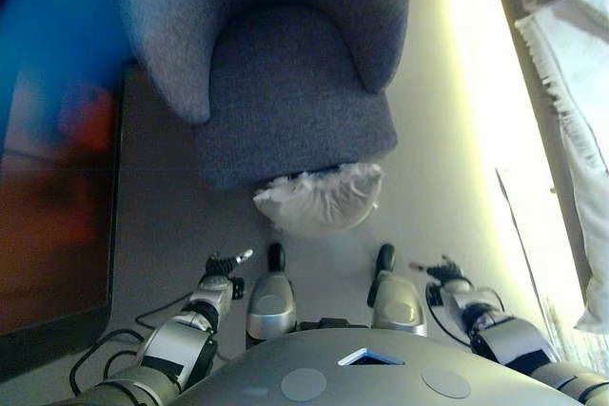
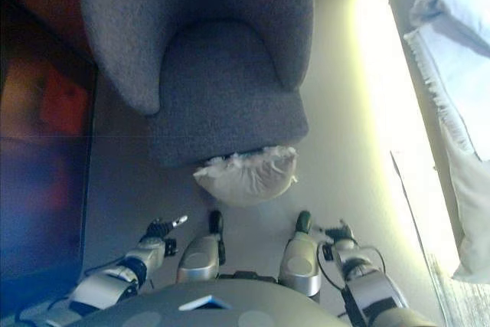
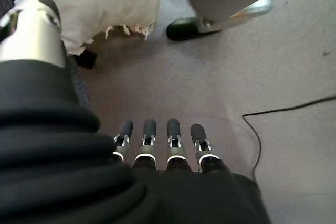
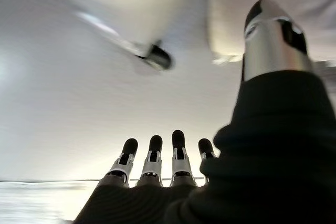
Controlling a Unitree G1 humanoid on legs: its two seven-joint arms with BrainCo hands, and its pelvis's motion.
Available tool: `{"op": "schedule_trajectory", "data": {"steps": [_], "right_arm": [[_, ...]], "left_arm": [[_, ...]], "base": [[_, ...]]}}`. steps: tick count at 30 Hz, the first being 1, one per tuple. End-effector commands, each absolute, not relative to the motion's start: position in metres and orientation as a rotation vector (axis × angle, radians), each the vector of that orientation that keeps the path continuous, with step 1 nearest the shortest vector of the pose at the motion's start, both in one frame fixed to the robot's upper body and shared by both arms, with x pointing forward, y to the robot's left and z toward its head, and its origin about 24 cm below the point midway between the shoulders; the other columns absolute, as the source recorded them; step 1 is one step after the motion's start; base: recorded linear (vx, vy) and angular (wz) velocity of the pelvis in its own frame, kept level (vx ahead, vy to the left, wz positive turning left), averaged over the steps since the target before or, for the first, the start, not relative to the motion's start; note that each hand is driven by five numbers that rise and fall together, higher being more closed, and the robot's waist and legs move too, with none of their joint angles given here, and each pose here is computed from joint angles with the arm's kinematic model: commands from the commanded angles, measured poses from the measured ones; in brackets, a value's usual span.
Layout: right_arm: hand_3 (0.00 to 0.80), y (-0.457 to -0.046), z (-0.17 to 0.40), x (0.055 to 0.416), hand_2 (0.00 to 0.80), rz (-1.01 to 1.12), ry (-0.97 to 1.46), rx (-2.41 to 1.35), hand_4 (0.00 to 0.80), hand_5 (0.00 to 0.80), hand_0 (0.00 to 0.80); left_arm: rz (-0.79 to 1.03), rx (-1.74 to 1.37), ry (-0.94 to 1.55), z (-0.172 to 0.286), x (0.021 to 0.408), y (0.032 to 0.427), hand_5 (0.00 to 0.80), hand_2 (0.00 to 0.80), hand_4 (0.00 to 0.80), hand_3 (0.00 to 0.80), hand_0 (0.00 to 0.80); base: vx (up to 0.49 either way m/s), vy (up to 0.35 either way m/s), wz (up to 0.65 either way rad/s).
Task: Pick up the cushion and take it to the sofa
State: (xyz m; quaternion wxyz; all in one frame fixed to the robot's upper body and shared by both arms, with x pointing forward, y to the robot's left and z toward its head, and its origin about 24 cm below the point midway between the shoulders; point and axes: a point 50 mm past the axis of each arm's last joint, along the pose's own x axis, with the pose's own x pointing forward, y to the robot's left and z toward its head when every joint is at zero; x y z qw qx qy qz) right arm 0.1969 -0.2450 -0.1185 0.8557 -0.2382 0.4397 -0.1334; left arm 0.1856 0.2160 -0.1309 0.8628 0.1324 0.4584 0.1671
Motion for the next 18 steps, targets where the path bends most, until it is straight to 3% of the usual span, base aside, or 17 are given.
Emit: {"op": "schedule_trajectory", "data": {"steps": [1, 3, 8, 18], "right_arm": [[0.0, -0.232, -0.085, 0.251, 0.0, -0.302, 0.691, -0.537, 0.0, 0.0, 0.0], [0.0, -0.219, -0.058, 0.284, 0.0, -0.323, 0.553, -0.551, 0.0, 0.0, 0.0], [0.0, -0.198, -0.01, 0.328, 0.0, -0.324, 0.316, -0.617, 0.0, 0.0, 0.0], [0.0, -0.228, 0.03, 0.32, 0.0, -0.422, 0.099, -0.606, 0.0, 0.0, 0.0]], "left_arm": [[0.429, 0.259, 0.77, -0.099, 0.234, 0.225, 0.0, 0.0, 0.0, 0.0, 0.0], [0.462, 0.241, 0.629, -0.074, 0.266, 0.221, 0.0, 0.0, 0.0, 0.0, 0.0], [0.5, 0.177, 0.443, -0.035, 0.305, 0.215, 0.0, 0.0, 0.0, 0.0, 0.0], [0.571, 0.061, 0.155, 0.018, 0.324, 0.214, 0.0, 0.0, 0.0, 0.0, 0.0]], "base": [[-0.139, 0.052, 0.16], [-0.144, 0.042, 0.18], [-0.084, 0.038, 0.2], [-0.025, 0.001, 0.05]]}}
